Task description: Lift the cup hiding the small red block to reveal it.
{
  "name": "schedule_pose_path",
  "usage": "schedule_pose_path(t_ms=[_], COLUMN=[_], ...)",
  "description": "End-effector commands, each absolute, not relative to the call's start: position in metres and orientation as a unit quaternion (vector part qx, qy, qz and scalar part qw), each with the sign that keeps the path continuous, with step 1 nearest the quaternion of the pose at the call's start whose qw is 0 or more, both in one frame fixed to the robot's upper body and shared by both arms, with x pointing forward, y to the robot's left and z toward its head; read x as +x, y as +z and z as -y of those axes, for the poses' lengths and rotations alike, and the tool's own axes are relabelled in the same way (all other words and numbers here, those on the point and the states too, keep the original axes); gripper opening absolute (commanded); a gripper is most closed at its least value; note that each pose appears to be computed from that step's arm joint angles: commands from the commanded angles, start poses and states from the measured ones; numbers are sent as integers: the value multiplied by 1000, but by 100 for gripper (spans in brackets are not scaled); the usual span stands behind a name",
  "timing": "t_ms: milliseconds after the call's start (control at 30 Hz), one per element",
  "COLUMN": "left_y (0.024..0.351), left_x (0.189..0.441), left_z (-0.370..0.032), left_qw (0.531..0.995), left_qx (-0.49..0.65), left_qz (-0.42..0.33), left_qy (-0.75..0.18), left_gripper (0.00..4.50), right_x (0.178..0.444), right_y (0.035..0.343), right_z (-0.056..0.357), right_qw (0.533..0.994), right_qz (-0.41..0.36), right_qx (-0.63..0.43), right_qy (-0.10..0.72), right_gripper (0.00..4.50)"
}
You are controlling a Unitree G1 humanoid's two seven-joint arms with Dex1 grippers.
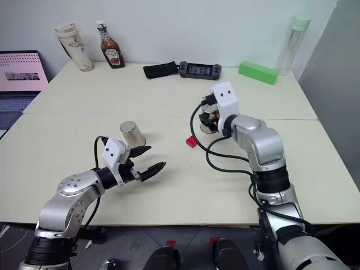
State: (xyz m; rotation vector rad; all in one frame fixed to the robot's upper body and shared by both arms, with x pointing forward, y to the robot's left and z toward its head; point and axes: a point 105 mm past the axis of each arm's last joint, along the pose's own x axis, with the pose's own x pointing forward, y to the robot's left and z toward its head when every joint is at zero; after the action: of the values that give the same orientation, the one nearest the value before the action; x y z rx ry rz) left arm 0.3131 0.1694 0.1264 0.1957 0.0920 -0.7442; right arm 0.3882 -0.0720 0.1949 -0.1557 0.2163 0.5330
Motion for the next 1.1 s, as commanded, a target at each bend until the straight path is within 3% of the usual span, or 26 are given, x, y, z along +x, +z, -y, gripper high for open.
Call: schedule_pose_path(t_ms=[33,433,467,633,767,900,1100], left_y=[135,136,136,136,136,139,156], left_x=[317,315,315,315,314,310,306], left_z=[-166,-164,-165,-166,-166,-168,-169], left_qw=[925,921,922,921,921,917,911], left_qx=[109,108,108,112,110,112,131], left_qz=[-23,-26,-26,-26,-27,-33,-28], left_qy=[-363,-372,-372,-372,-374,-381,-391], left_gripper=[450,450,450,450,450,450,450], right_x=[379,378,378,376,372,360,341], right_y=[192,175,176,182,196,234,267], right_z=[74,73,73,71,72,64,52], right_qw=[956,954,954,950,947,932,905], right_qz=[-88,-84,-83,-79,-74,-55,-76], right_qx=[-69,-55,-57,-63,-79,-85,-81], right_qy=[272,282,281,295,304,348,411], right_gripper=[264,264,335,444,449,449,449])
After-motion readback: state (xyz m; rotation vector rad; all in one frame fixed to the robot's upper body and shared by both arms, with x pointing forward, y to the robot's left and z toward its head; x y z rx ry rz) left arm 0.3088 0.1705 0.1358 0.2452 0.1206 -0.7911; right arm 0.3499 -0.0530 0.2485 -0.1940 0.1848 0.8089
